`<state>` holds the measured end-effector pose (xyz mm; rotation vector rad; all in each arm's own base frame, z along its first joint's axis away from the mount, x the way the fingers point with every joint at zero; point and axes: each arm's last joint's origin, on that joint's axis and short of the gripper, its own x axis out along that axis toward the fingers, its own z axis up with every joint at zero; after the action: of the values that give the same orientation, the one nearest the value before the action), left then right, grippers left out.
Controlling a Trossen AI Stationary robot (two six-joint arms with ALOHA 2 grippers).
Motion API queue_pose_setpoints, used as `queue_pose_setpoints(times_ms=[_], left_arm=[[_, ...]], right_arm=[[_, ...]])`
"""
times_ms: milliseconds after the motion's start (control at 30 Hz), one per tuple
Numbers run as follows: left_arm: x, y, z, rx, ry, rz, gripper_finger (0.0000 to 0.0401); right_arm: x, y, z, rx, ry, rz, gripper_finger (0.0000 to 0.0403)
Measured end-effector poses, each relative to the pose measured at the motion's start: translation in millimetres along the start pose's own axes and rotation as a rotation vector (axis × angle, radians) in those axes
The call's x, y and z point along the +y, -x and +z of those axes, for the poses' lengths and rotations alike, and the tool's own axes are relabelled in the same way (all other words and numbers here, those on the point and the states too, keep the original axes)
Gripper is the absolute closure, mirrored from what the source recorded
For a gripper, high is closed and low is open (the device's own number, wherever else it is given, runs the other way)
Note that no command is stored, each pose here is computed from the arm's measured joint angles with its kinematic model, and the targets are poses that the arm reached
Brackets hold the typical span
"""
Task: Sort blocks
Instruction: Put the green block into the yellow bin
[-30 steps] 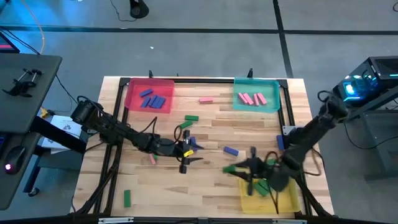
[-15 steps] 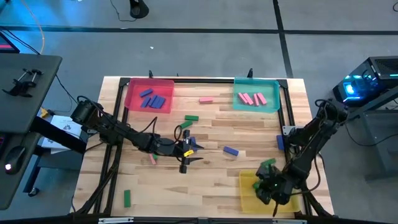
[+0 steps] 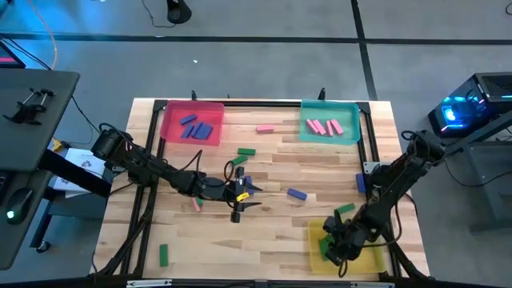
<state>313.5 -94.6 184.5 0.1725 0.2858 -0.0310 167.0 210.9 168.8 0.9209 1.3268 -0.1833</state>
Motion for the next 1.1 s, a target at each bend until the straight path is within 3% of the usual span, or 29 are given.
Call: queue_pose_setpoints(times_ms=[200, 400, 600, 733, 900, 1100], left_arm=[[-6.0, 1.8, 0.4, -0.002, -0.017, -0.018, 0.0208], [-30.2, 19.6, 7.9, 0.004, -0.195, -0.086, 0.0208], [-47.2, 54.8, 19.2, 0.07, -0.199, -0.006, 0.0209], [-49.2, 86.2, 30.1, 0.094, -0.083, 0.027, 0.0209], [-42.1, 126.7, 36.5, 0.141, 0.083, 0.076, 0.0209], [-19.2, 168.5, 30.5, 0.184, 0.364, 0.255, 0.0209]], right_arm=[[4.2, 4.8, 4.0, -0.012, 0.088, 0.049, 0.0239], [15.8, 22.0, 8.3, -0.222, 0.25, 0.182, 0.0238], [31.0, 39.4, 12.9, -0.489, 0.467, 0.294, 0.0238], [45.0, 49.7, 20.8, -0.762, 0.64, 0.313, 0.0238], [55.8, 62.5, 33.7, -1.048, 0.758, 0.227, 0.0237], [54.9, 63.8, 57.2, -1.201, 0.72, 0.059, 0.0237]])
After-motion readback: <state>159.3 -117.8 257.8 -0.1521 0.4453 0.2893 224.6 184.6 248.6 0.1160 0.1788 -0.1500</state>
